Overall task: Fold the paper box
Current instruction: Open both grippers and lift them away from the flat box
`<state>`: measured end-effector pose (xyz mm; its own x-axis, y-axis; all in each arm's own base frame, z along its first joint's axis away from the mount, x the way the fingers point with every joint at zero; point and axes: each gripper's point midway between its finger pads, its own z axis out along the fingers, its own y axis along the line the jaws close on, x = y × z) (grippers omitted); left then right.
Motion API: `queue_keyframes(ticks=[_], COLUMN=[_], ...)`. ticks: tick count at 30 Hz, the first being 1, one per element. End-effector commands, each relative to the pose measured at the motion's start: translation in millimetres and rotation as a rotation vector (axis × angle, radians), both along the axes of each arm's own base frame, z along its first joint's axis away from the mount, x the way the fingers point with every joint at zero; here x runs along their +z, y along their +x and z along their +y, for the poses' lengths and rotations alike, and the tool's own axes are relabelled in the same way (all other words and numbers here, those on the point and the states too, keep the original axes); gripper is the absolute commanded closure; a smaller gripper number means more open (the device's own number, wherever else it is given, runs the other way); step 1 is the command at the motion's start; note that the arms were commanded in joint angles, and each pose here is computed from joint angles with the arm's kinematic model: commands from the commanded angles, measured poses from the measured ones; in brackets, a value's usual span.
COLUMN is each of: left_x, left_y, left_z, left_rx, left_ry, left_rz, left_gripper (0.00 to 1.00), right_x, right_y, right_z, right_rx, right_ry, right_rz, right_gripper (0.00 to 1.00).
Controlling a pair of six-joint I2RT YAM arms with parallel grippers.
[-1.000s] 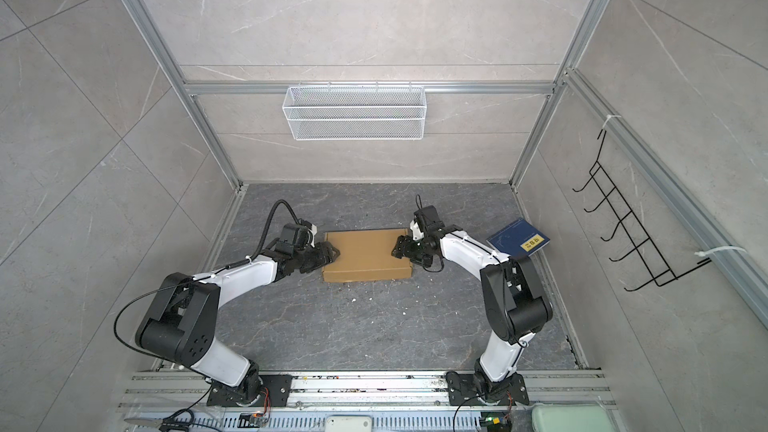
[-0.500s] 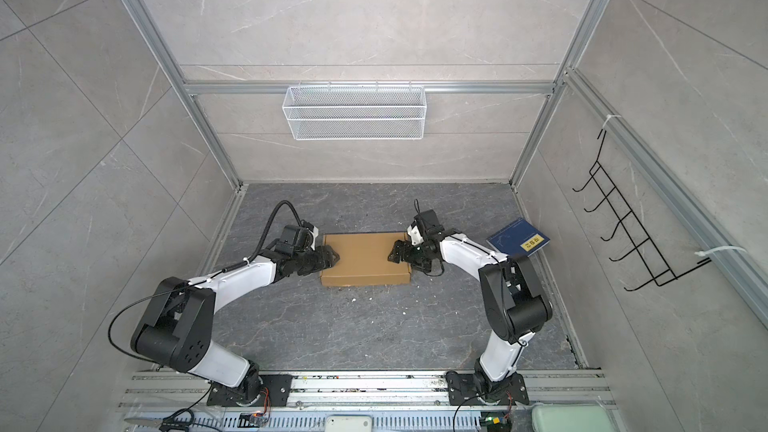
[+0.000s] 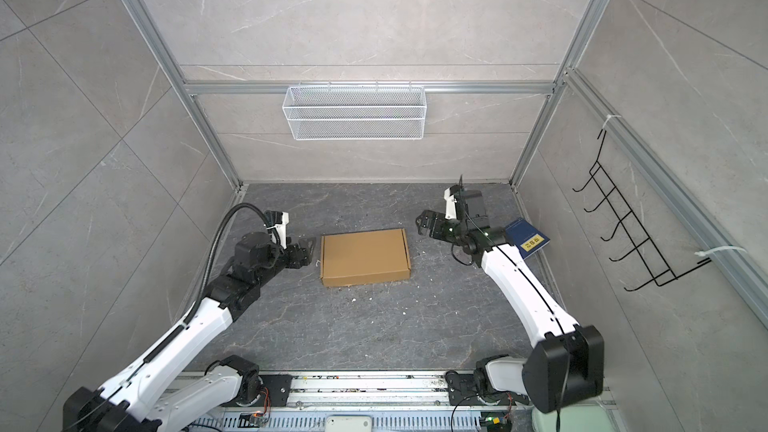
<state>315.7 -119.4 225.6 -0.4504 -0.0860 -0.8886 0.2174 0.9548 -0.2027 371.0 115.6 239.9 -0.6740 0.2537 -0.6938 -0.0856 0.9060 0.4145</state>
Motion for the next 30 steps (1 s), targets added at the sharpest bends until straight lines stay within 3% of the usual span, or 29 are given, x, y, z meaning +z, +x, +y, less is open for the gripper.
queue_keyframes(ticks=[1, 4, 9, 16, 24, 30], left_x=[15, 19, 14, -27, -63, -84], left_y=[5, 2, 0, 3, 7, 17], left_z=[35, 55, 85, 115, 135, 150], left_rx=[0.149, 0.245, 0.395, 0.486, 0.553, 0.583], left_ry=[0.137, 0.175, 0.244, 0.279, 0.333, 0.328], left_rz=[-0.124, -0.168, -0.223, -0.168, -0.133, -0.109], left_gripper=[0.15, 0.14, 0.09, 0.08, 0.08, 0.08], right_x=[14, 19, 5, -20, -58, -60], right_y=[5, 3, -1, -7, -10, -12], right_z=[-33, -44, -82, -124, -140, -153], right_rx=[-0.129, -0.153, -0.296, -0.468, -0.521, -0.543], right_ry=[-0.107, -0.171, -0.293, -0.349, -0.361, -0.402], right_rz=[-0.166, -0.272, -0.263, -0.241, -0.196, -0.243], right_gripper=[0.00, 0.00, 0.00, 0.00, 0.00, 0.00])
